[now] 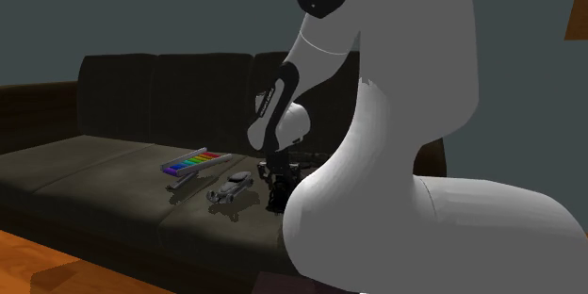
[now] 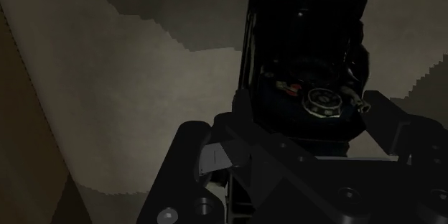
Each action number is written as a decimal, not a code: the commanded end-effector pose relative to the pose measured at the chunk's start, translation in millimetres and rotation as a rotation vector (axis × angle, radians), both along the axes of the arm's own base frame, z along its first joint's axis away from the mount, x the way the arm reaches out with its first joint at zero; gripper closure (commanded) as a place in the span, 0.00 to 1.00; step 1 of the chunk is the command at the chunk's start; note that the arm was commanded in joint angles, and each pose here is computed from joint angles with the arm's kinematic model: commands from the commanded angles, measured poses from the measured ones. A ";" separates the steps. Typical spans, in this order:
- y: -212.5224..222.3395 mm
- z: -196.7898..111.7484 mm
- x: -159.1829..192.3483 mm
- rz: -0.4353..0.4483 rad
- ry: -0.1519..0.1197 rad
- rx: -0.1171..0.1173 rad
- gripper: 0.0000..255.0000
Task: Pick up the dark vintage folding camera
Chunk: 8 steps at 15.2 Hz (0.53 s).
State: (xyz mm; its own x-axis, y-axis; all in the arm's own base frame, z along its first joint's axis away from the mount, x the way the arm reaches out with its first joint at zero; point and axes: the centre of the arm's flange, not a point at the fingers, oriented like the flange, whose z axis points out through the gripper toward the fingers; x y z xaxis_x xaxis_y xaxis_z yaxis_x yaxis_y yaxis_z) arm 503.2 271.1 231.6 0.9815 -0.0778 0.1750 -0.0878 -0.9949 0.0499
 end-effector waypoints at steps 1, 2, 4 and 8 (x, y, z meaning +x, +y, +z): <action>0.0 10.4 0.5 0.000 -0.001 0.000 1.00; 0.0 15.7 0.5 0.000 -0.001 0.000 1.00; 0.0 26.3 0.5 0.000 -0.001 0.000 1.00; 0.0 47.4 0.5 0.000 -0.001 0.000 1.00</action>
